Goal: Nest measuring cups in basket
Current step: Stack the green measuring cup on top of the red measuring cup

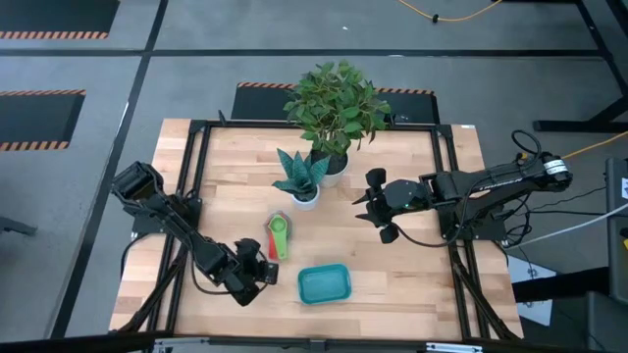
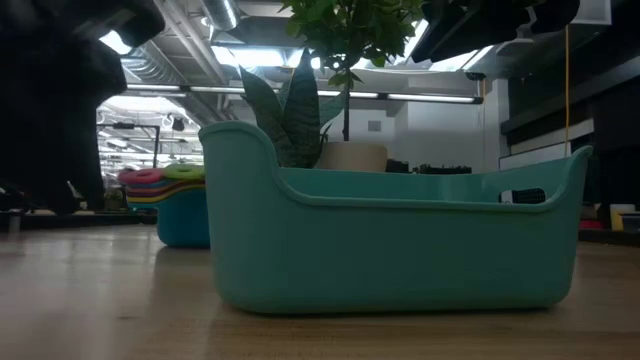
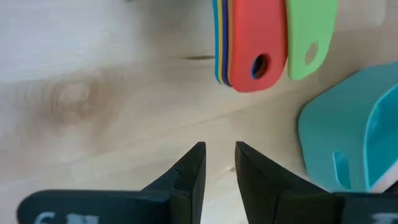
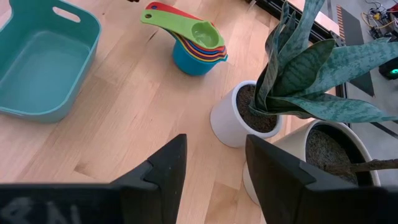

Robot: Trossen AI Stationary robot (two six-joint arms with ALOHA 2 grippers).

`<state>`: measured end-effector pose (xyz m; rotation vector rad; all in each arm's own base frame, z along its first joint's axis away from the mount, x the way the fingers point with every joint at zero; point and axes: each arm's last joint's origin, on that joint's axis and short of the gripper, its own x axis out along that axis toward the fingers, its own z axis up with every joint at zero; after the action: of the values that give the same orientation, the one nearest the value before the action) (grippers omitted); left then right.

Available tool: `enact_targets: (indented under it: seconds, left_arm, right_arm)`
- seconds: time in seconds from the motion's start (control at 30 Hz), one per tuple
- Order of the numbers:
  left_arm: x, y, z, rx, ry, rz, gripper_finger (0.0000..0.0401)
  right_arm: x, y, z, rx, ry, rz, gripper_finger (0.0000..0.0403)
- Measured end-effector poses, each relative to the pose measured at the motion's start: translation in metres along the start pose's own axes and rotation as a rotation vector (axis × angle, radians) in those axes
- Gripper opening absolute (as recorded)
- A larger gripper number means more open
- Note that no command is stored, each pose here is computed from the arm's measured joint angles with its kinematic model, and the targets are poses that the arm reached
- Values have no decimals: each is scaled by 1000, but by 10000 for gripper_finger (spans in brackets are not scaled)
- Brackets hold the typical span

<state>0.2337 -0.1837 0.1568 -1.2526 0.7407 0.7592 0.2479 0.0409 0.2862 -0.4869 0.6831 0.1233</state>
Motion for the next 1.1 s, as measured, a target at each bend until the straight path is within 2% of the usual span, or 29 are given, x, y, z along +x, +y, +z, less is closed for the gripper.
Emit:
enact_targets:
  seconds: [0.23,0.33,0.53,0.8,1.1]
  left_arm:
    - [2,-2,2,52,24,14,78]
    - [2,0,1,97,69,39,78]
    - [1,2,-2,100,190,98,85]
    - [1,1,-3,148,202,87,131]
    - [1,1,-2,152,196,84,197]
  right_arm:
    - [0,0,0,0,0,0,169]
    - [0,0,0,0,0,0,169]
    - [0,0,0,0,0,0,169]
    - [0,0,0,0,0,0,169]
    - [0,0,0,0,0,0,169]
